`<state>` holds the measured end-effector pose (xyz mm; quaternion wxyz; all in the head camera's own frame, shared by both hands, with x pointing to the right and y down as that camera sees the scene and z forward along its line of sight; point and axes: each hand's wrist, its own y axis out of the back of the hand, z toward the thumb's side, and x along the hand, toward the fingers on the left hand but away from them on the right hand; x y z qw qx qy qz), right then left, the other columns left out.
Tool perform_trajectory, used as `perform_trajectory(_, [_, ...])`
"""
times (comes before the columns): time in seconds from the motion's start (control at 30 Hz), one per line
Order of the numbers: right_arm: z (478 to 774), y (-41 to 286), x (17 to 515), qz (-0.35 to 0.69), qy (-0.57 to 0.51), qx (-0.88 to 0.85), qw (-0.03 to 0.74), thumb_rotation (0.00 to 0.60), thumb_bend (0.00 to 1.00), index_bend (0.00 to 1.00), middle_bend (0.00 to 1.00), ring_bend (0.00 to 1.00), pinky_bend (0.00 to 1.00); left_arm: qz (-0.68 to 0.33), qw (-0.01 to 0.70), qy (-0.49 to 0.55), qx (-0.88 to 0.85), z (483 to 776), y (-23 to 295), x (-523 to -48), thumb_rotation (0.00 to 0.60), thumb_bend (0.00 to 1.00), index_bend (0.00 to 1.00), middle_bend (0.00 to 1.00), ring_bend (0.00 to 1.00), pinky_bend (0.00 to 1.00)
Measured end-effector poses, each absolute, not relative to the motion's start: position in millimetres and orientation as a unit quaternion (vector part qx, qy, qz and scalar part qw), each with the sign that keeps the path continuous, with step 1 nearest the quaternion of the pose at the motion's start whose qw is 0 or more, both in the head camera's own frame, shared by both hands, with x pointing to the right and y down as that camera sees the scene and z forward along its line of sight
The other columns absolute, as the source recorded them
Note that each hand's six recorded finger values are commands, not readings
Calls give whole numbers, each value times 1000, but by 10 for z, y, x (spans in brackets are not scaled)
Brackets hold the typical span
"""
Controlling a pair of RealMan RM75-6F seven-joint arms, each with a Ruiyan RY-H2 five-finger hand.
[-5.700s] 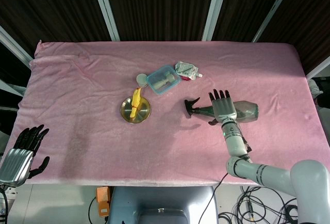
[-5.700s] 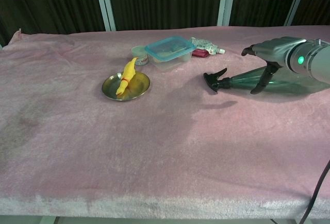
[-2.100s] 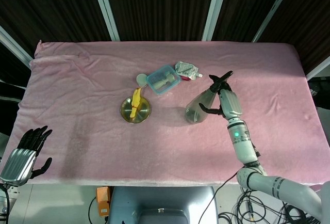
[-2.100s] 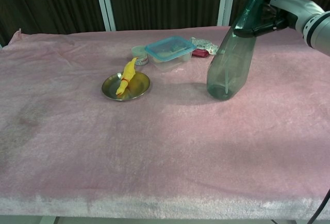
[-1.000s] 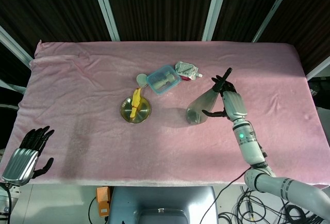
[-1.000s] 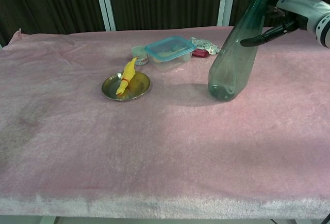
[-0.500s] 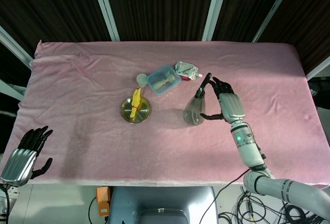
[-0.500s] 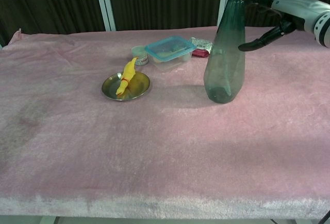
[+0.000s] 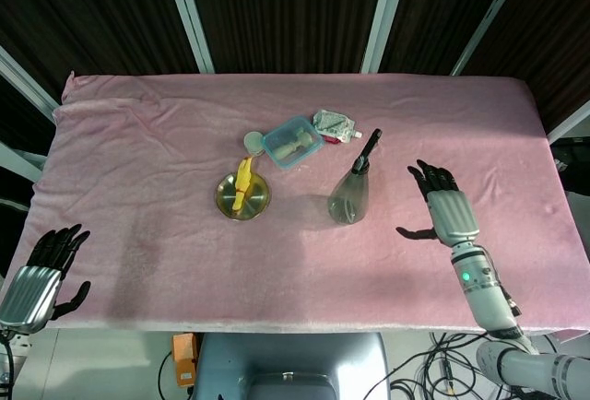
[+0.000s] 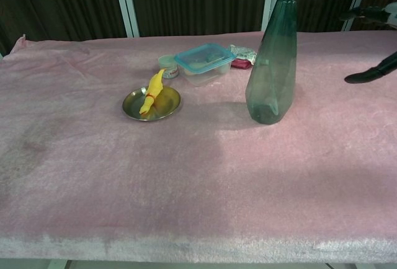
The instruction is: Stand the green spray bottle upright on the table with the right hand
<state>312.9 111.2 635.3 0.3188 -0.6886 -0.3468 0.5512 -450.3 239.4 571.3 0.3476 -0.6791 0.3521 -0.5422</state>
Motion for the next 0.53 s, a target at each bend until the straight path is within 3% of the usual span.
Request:
perform_trajectory(0.27, [5989,1746,3666,610,-329,-614,377,600,99,0,0,0,0,-531,364,362,-674,5654,2385,-4493,600,393,0,0,0,0])
perform_trajectory(0.43, [5619,2289,4047,634,-364,-551,402,600,97,0,0,0,0,-521,380,363,-672,5616,2431,-4456,600,392,0,0,0,0])
perform_trajectory(0.53, [5524,2438,4099,625,-376,-553,402,600,97,0,0,0,0,-518,382,364,-673,5615,2424,-4432,600,392,0,0,0,0])
